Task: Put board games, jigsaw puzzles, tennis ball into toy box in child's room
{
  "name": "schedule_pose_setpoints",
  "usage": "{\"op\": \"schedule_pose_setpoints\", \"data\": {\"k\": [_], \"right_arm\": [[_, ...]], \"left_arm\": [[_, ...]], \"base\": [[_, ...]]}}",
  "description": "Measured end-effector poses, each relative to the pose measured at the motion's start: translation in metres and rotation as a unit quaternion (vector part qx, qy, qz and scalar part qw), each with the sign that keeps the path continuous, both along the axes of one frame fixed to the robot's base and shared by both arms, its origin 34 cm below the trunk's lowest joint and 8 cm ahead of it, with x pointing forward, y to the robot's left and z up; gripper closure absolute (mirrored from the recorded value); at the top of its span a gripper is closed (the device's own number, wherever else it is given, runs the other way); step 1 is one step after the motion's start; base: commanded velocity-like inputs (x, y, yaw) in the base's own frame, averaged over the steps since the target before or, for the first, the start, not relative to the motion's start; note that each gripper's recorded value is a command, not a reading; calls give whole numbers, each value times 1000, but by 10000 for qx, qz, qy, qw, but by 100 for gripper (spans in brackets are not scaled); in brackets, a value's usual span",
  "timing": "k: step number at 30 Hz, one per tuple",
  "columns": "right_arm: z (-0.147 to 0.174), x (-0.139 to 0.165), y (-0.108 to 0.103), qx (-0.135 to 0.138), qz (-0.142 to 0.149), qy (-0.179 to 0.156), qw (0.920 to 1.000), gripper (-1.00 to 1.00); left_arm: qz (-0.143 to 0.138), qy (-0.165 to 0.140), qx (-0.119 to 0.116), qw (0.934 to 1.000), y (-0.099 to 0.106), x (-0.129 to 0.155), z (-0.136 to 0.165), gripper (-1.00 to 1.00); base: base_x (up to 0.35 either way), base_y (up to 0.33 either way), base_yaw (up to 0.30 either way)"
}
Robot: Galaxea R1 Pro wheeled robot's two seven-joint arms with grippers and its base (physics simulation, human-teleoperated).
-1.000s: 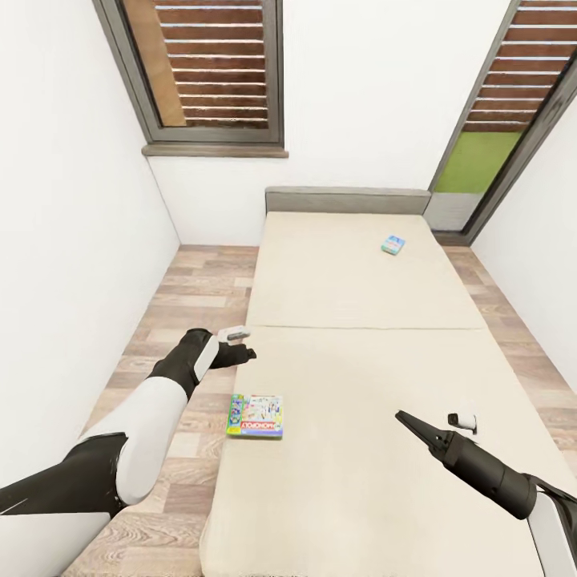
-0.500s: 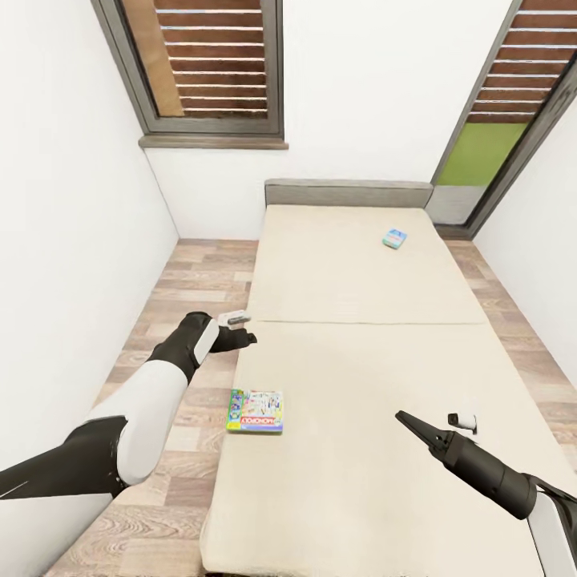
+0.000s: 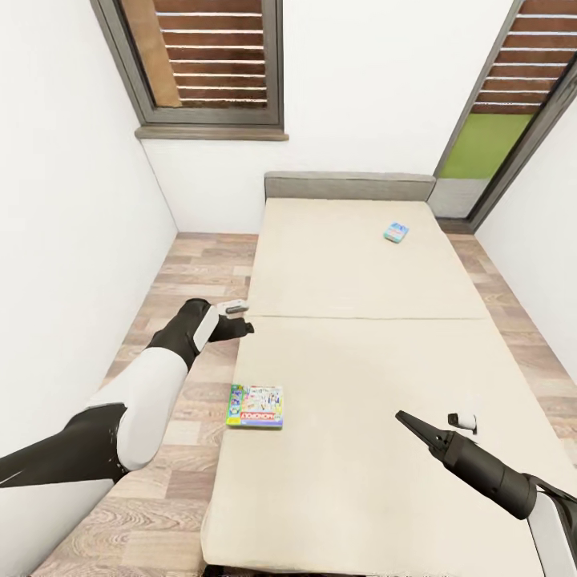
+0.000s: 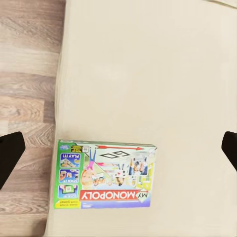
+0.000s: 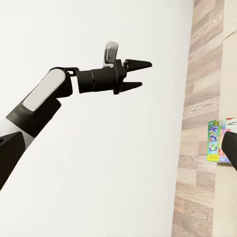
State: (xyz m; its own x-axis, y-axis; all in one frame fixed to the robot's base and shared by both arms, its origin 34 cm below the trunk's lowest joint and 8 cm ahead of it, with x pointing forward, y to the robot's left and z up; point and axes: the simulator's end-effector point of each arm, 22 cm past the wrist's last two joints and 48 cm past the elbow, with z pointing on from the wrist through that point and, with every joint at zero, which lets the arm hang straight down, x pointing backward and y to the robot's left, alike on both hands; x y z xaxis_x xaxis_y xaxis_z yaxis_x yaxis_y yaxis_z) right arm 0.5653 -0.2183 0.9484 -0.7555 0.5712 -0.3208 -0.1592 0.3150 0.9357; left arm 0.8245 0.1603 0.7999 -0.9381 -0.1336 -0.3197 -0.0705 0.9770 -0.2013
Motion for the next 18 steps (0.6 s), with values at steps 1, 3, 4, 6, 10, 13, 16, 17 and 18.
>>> {"op": "schedule_pose_setpoints", "data": {"k": [1,3,4,6,10,13,16,17,18], "right_arm": [[-1,0,0,-1,0,8,10000,-100],[-2,0,0,-2,2,25,10000,-100],[-3,0,0,-3,1,33,10000,-100],[-5,-1,0,-4,2,50,10000,-100],[-8,-1,0,-5,3,82,10000,-100],[-10,-1,0,-6,0,109,9999,-100],[-12,-2,0,-5,-2,135,9999,-100],[-13,-2,0,-5,-2,143,9999,-100],[-14,-2,0,-4,-1,152,9999,-100]], "left_arm": [[7,9,19,10000,1,0,-1,-100],[19,28,52,10000,2,0,-3,-100],[24,38,66,10000,3,0,-4,-100],[29,52,87,9999,3,0,-6,-100],[33,82,117,9999,5,-1,-10,-100],[35,100,128,9999,5,-2,-13,-100],[38,116,133,9998,6,-2,-16,-100],[40,115,135,9998,6,-2,-17,-100],[40,120,136,9998,6,-2,-18,-100]], "base": [[0,0,0],[0,0,0],[0,0,0],[0,0,0],[0,0,0],[0,0,0],[0,0,0],[0,0,0],[0,0,0]]}}
